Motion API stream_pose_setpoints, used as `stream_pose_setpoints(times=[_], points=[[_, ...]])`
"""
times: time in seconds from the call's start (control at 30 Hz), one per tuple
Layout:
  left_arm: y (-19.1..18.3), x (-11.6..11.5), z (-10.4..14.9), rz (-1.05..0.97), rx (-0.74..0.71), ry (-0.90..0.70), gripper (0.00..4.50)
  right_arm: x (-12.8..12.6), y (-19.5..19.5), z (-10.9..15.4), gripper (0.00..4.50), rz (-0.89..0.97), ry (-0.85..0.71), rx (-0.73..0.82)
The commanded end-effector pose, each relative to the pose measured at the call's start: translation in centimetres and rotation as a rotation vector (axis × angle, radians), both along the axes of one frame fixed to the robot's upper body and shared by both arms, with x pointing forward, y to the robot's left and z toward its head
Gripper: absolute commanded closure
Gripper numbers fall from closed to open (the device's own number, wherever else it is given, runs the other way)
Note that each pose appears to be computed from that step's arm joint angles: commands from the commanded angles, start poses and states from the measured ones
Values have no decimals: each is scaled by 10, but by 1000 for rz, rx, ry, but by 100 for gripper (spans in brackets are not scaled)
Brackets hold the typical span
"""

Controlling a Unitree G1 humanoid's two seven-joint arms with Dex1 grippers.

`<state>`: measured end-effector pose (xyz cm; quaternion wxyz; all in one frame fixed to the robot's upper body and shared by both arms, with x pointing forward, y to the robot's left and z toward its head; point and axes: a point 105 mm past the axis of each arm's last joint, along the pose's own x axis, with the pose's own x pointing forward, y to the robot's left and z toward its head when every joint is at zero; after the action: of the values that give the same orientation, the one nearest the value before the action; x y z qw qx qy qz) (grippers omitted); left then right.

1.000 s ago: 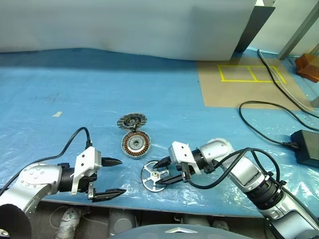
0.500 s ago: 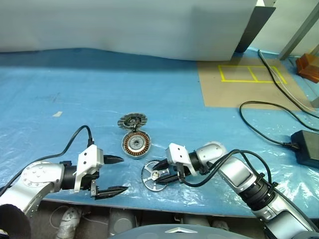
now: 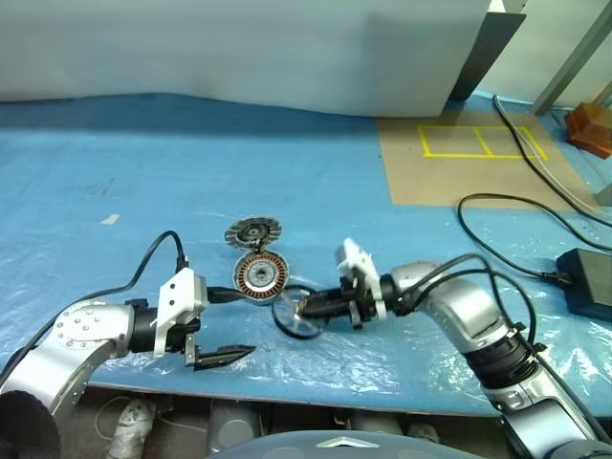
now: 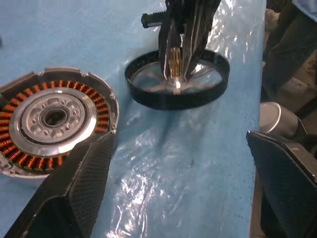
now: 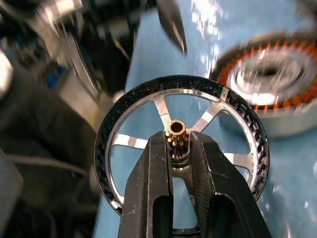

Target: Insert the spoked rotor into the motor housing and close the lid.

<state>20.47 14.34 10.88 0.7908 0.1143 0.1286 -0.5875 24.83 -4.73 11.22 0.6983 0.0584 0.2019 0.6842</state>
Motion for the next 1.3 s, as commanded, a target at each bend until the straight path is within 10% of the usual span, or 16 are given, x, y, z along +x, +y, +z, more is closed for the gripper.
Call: stream_pose_setpoints(times=[0.03, 0.33, 0.73, 1.3], points=[[0, 6, 14, -18, -39, -53, 0, -3, 0, 34, 433, -49, 164, 170], [-5, 58, 43, 112, -159, -305, 0, 13, 0, 42, 433, -158, 480, 271], [-28, 53, 56, 136, -352, -249, 0, 45, 7, 78, 433, -296, 630, 566], [-47, 71, 71, 198, -509, -289, 0, 48, 14, 79, 433, -374, 697, 608]])
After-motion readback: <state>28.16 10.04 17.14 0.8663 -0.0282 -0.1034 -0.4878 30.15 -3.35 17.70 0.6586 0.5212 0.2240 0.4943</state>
